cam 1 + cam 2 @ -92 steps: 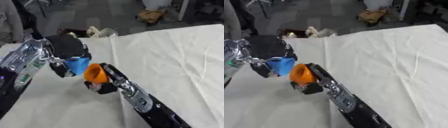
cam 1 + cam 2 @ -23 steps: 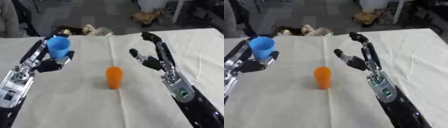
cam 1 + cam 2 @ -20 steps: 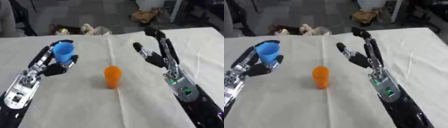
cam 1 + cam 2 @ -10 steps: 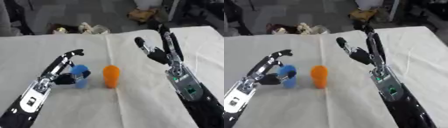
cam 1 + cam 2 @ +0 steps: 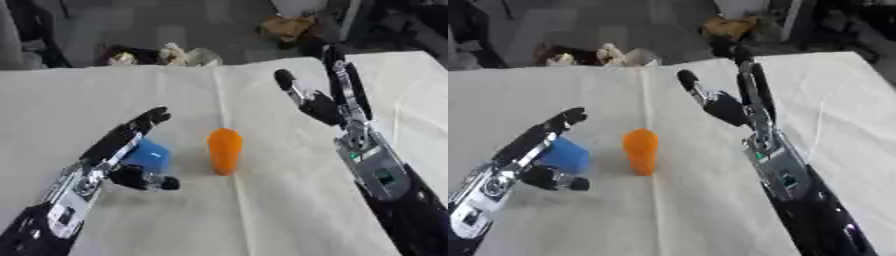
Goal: Pour the contents of one cup into another cup.
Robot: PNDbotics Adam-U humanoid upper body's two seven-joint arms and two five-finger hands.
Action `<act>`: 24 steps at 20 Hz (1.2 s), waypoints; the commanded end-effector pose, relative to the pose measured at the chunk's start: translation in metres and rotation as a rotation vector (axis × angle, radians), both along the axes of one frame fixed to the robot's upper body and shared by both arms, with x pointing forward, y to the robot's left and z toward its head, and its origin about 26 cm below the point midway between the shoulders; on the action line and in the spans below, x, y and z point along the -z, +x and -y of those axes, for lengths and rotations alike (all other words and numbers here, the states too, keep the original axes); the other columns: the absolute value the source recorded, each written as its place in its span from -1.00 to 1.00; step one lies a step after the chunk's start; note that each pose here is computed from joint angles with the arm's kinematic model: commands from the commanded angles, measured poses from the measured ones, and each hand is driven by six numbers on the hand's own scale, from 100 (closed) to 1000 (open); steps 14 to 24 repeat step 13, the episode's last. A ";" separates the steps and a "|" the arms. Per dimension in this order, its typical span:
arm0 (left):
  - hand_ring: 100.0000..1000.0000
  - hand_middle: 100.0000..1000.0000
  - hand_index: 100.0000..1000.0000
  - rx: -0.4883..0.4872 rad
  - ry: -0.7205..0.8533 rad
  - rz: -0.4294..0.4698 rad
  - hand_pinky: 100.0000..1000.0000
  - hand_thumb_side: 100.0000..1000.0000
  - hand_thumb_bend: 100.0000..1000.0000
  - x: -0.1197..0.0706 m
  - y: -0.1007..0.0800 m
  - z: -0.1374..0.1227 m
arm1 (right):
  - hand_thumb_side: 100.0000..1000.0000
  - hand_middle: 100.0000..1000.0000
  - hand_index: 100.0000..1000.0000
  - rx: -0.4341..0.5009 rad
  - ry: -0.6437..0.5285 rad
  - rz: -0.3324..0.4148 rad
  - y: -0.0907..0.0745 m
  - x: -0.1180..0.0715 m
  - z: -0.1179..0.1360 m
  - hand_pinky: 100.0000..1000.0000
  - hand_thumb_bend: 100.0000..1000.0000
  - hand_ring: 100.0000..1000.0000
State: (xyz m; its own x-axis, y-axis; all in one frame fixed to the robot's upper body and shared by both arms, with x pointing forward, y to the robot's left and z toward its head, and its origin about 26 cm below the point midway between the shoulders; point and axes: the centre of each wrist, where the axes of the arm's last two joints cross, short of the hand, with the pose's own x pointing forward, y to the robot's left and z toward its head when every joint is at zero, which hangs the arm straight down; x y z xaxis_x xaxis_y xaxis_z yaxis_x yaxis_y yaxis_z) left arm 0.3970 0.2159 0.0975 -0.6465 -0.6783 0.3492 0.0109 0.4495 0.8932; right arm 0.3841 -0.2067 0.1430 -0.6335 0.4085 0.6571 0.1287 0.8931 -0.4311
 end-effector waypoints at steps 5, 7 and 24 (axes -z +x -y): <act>1.00 1.00 1.00 0.008 -0.201 0.020 0.46 0.82 1.00 -0.050 -0.026 -0.036 | 0.18 0.52 0.74 0.008 0.004 0.019 0.000 -0.008 0.008 0.89 0.07 0.59; 1.00 1.00 1.00 0.008 -0.229 -0.023 0.44 0.84 1.00 -0.051 -0.033 -0.043 | 0.18 0.51 0.74 0.006 0.005 0.011 0.000 -0.005 0.009 0.86 0.06 0.58; 1.00 1.00 1.00 -0.005 -0.261 -0.142 0.39 0.84 1.00 -0.034 -0.041 -0.050 | 0.18 0.51 0.74 -0.006 0.008 -0.009 -0.001 -0.001 0.009 0.81 0.04 0.58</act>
